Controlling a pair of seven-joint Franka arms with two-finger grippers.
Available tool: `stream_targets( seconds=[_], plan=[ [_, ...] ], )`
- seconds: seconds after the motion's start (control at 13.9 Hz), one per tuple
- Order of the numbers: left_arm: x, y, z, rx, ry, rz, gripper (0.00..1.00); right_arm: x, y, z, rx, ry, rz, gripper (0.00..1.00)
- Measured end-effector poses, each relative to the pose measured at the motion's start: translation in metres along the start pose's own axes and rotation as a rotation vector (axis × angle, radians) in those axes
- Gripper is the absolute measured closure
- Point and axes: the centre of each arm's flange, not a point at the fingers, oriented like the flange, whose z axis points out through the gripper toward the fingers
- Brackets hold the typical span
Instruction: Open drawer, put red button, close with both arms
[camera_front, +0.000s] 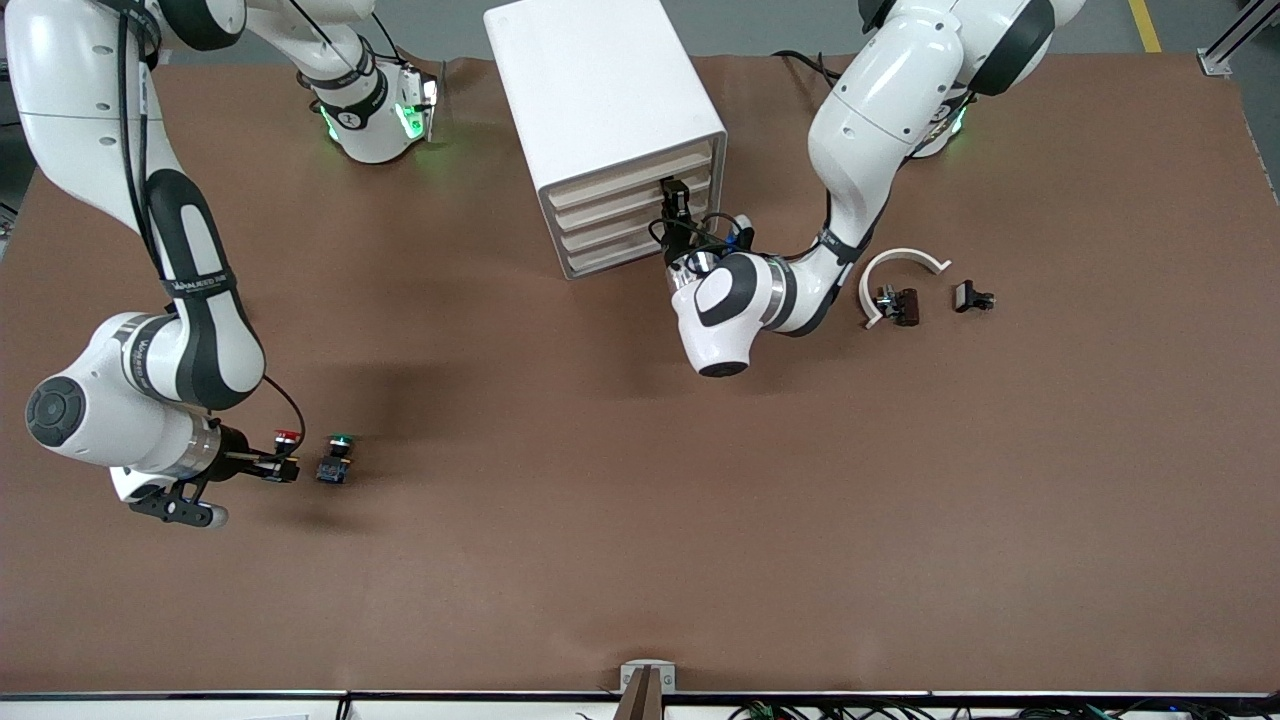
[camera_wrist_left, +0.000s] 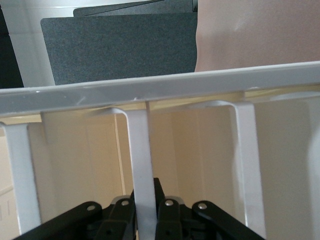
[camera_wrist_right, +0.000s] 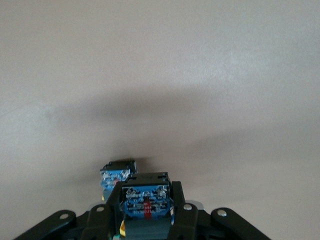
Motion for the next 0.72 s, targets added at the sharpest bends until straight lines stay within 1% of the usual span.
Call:
stream_targets(
  seconds=[0.14,0.43,0.58,0.72],
  plan=[
    [0.000,0.000,0.000,0.000,0.000,0.000,0.92,-0.007,-0.002,-0.012,0.002,-0.030,0.009,0.59],
    [0.001,0.000,-0.003,-0.003,-0.005,-0.001,0.92,-0.031,-0.009,-0.041,0.010,-0.035,0.017,0.59],
    [0.007,0.001,-0.015,-0.007,-0.025,-0.003,0.92,-0.050,-0.035,-0.051,0.011,-0.039,0.048,0.59],
    [0.018,0.001,-0.036,-0.016,-0.065,-0.005,0.92,-0.074,-0.081,-0.053,0.007,-0.051,0.098,0.59]
  ],
)
